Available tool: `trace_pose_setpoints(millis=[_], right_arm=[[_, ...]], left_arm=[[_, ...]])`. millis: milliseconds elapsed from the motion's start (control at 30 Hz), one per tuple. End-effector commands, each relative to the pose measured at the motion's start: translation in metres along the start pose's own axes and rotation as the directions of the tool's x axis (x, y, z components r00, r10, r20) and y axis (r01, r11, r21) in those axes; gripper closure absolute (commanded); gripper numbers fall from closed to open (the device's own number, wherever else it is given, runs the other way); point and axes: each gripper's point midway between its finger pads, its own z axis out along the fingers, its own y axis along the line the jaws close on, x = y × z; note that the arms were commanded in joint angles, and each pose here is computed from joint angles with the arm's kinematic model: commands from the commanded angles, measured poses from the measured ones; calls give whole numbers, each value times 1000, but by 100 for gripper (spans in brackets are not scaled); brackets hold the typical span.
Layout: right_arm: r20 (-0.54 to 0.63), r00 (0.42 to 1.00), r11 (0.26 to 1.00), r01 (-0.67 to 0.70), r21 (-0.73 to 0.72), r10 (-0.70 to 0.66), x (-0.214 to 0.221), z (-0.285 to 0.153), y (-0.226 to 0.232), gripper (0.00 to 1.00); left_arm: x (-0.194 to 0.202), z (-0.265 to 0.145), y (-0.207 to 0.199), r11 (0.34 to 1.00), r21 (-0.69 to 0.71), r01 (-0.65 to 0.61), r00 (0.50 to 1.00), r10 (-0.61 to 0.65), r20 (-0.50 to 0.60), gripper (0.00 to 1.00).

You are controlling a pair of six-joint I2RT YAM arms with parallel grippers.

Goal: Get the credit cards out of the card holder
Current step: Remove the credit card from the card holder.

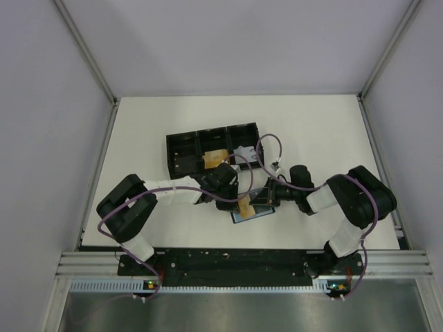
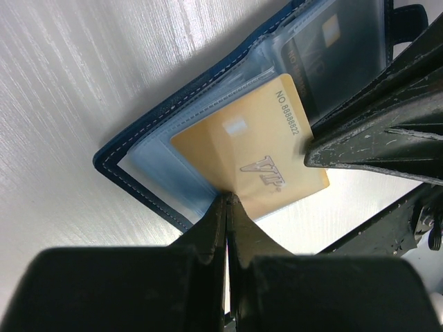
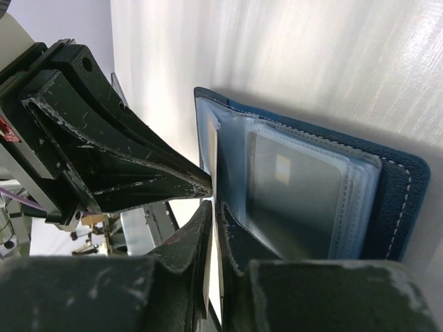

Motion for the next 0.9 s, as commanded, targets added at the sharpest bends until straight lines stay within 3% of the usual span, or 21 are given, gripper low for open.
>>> trace_pose_setpoints(millis=[0, 267, 600, 767, 867], right_arm=[[19, 999, 998, 41, -51, -40, -6, -3, 7, 99], [37, 999, 997, 37, -63, -35, -11, -11, 4, 100], [28, 999, 999, 47, 24, -47, -11, -17, -13, 100], [36, 999, 999, 40, -18, -39, -13, -16, -3, 77], [22, 999, 999, 43, -11, -43, -10, -11, -4, 74]], left_arm=[[21, 9, 42, 987, -160, -17, 998, 8, -57, 100], [23, 10, 44, 986, -163, -17, 998, 7, -63, 100], [25, 10, 45, 986, -165, -18, 998, 7, -67, 100], [23, 10, 43, 987, -159, -21, 998, 11, -66, 100], [23, 10, 41, 988, -154, -20, 998, 10, -65, 100]])
